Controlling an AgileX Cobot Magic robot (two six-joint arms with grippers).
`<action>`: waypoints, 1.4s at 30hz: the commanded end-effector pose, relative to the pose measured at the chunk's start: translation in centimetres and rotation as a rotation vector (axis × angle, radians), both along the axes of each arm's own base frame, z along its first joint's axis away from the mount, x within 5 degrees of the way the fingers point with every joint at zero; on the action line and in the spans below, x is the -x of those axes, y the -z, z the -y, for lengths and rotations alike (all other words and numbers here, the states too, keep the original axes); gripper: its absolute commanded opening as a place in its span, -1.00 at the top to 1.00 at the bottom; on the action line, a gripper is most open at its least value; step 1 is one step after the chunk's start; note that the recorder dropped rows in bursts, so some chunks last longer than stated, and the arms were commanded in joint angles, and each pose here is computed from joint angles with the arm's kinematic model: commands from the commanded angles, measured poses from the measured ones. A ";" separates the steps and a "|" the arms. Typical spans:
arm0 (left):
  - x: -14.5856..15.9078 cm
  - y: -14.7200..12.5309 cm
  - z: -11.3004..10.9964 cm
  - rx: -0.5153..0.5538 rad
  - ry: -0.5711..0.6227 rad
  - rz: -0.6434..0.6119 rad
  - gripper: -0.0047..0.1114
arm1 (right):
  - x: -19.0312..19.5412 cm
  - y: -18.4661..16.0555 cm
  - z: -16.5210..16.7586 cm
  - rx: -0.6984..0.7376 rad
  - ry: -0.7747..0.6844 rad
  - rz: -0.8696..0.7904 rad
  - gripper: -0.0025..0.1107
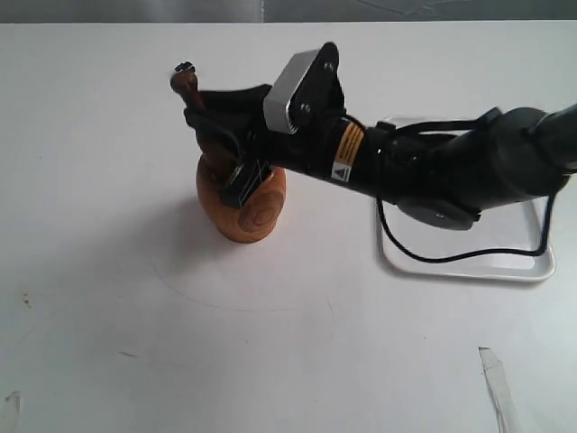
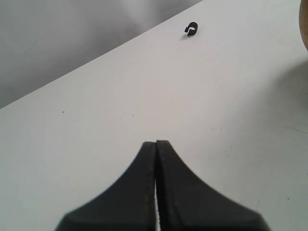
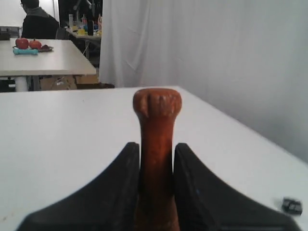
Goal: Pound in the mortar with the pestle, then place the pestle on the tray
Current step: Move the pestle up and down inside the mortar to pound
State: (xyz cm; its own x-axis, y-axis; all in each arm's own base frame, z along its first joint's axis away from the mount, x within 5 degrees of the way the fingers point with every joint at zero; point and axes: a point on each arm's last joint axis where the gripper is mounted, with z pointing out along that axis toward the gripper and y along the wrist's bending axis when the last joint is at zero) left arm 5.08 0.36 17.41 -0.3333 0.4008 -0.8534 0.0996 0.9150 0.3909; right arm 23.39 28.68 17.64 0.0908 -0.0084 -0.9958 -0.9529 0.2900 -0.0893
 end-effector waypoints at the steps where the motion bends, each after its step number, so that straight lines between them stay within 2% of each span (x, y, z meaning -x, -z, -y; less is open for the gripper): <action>1: 0.0 0.0 0.1 0.015 0.006 0.004 0.92 | 1.1 -6.3 1.1 -0.074 0.014 0.138 0.96; 4: 0.0 0.0 0.1 0.015 0.006 0.004 0.92 | 1.4 -8.0 1.8 -0.035 0.055 0.120 0.96; 7: 0.0 0.0 0.1 0.015 0.006 0.004 0.92 | 1.3 -7.0 1.8 0.003 0.058 0.089 0.96; 9: 0.0 0.0 0.1 0.015 0.006 0.004 0.92 | 1.3 -5.2 1.7 0.022 0.050 0.051 0.96; 15: 0.0 0.0 0.1 0.015 0.006 0.004 0.92 | 0.2 3.3 0.7 0.099 0.060 -0.107 0.96; 18: 0.0 0.0 0.1 0.015 0.006 0.004 0.92 | 0.2 5.5 0.5 0.073 0.038 -0.138 0.96; 20: 0.0 0.0 0.1 0.015 0.006 0.004 0.92 | 0.3 5.2 0.5 0.034 0.025 -0.125 0.96; 23: 0.0 0.0 0.1 0.015 0.006 0.004 0.92 | 0.4 3.1 0.5 -0.026 0.017 -0.044 0.96; 28: 0.0 0.0 0.1 0.015 0.006 0.004 0.92 | 0.8 -4.0 1.4 -0.118 0.069 0.127 0.96; 32: 0.0 0.0 0.1 0.015 0.006 0.004 0.92 | 1.4 -7.1 2.3 -0.122 0.094 0.170 0.96; 36: 0.0 0.0 0.1 0.015 0.006 0.004 0.92 | 1.2 -6.2 2.2 -0.049 0.100 0.121 0.96; 42: 0.0 0.0 0.1 0.015 0.006 0.004 0.92 | 0.5 -0.4 1.0 0.021 0.048 -0.036 0.96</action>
State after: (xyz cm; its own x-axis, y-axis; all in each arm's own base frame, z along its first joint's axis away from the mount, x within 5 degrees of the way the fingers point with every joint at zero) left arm 5.08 0.36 17.41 -0.3333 0.4008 -0.8534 0.0996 0.9150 0.3909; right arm 22.72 27.26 20.51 0.1171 -0.0033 -0.9931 -0.9269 0.3586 -0.1105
